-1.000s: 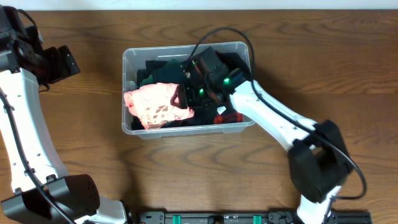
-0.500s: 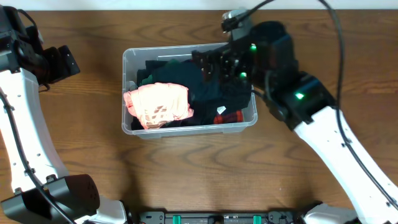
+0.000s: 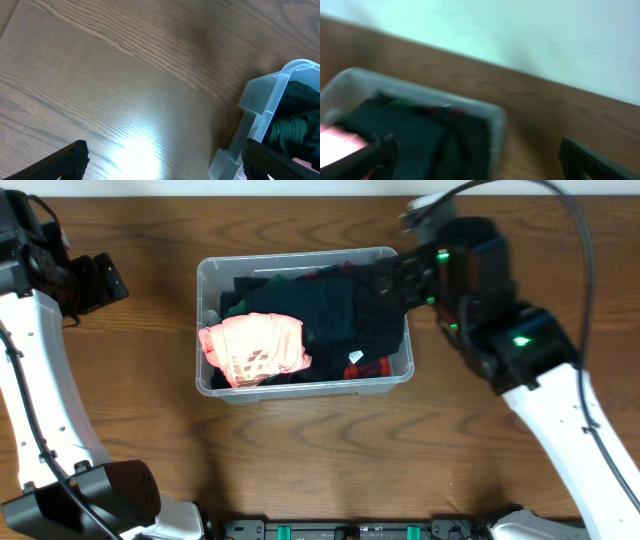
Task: Pack container
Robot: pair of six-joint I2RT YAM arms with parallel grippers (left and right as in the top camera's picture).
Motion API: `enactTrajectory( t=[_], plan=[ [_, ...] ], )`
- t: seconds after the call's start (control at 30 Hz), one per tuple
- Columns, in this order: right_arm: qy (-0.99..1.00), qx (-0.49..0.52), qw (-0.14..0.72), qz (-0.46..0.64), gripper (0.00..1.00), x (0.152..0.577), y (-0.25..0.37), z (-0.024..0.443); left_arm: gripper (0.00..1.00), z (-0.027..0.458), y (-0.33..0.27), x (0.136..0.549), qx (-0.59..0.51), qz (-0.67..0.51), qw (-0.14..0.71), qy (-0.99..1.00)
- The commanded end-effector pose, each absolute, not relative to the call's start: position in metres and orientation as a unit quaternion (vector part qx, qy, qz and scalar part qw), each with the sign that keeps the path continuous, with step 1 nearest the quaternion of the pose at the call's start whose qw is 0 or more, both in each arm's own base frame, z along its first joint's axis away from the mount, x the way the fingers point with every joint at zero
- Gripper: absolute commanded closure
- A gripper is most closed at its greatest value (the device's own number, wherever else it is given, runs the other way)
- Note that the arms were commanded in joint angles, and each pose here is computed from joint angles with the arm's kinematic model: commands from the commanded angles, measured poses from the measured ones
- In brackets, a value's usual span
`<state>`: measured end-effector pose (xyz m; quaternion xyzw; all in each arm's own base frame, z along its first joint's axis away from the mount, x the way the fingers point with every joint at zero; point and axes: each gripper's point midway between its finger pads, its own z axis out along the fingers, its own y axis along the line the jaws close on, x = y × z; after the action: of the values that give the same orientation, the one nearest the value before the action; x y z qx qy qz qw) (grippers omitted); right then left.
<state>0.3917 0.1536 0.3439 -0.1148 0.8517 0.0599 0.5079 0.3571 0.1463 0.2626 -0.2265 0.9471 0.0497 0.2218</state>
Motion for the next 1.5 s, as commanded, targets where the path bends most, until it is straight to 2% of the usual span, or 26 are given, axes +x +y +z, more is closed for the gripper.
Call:
enactTrajectory(
  t=[0.0, 0.27, 0.47, 1.07, 1.47],
  plan=[
    [0.833, -0.062, 0.55, 0.016, 0.01, 0.385, 0.101, 0.379, 0.02, 0.264, 0.147, 0.353, -0.224, 0.055, 0.222, 0.947],
    [0.826, 0.009, 0.564, -0.007, 0.01, 0.335, 0.019, 0.408, 0.02, 0.264, 0.147, 0.353, -0.224, 0.055, 0.222, 0.947],
    [0.823, 0.043, 0.566, -0.038, 0.01, 0.291, -0.015, 0.397, 0.02, 0.264, 0.147, 0.353, -0.224, 0.055, 0.222, 0.947],
    [0.832, 0.08, 0.549, -0.001, 0.01, 0.229, -0.013, 0.21, 0.02, 0.264, 0.147, 0.353, -0.224, 0.055, 0.222, 0.947],
    [0.821, 0.066, 0.566, 0.012, 0.01, 0.212, -0.006, 0.155, 0.02, 0.264, 0.147, 0.353, -0.224, 0.055, 0.222, 0.947]
  ],
)
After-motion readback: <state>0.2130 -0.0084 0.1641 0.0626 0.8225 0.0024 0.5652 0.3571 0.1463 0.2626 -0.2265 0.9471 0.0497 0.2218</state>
